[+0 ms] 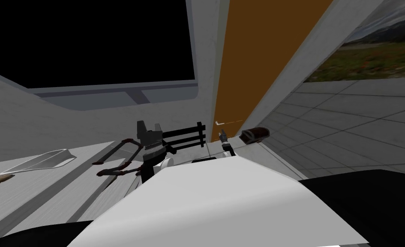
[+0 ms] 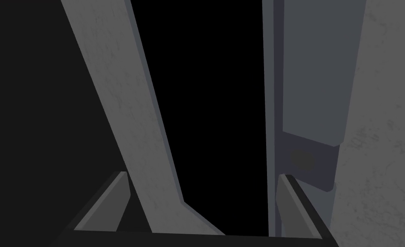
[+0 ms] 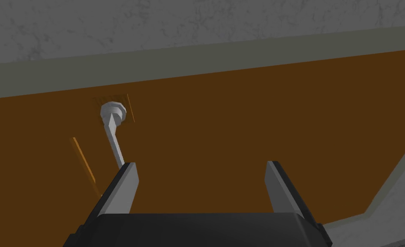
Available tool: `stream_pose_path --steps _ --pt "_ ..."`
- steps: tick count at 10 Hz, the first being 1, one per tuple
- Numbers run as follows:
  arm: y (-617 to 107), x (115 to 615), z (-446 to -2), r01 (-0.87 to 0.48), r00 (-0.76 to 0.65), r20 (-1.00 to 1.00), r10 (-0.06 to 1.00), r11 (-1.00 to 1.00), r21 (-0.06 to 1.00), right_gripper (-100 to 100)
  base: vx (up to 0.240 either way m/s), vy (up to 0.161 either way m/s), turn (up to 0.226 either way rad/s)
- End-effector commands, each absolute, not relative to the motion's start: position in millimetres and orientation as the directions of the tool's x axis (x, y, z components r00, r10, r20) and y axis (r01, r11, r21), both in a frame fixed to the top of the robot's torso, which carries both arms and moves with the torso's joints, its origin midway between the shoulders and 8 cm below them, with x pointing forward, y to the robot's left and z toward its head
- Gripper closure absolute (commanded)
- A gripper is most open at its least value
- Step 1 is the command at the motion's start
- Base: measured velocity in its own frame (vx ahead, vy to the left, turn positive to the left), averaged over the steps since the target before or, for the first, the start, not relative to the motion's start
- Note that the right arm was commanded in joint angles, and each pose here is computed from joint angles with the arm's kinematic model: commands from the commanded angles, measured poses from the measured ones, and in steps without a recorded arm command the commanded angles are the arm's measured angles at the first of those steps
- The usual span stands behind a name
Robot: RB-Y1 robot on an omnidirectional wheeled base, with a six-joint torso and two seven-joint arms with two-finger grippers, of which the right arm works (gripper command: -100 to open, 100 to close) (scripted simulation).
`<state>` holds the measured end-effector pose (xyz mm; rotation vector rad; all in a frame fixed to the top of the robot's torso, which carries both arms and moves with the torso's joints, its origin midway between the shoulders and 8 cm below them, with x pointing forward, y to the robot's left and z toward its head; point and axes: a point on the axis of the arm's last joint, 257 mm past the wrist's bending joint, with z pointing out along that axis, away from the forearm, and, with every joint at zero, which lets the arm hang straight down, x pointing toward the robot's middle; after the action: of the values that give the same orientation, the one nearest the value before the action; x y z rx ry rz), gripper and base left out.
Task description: Pull the door open
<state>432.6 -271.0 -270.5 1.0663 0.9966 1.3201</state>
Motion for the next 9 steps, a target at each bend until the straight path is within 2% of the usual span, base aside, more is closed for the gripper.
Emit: stream_pose_path --steps 1,9 --pt "-276.4 433.7 -282.7 -0.219 0.024 0.041 0.999 -0.034 0.975 -100 0.028 -0.065 0.117" --pt "-310.0 431.6 -339.0 -0.115 0.064 0.037 0.997 -0.03 0.993 -100 0.027 -0.071 0.118"
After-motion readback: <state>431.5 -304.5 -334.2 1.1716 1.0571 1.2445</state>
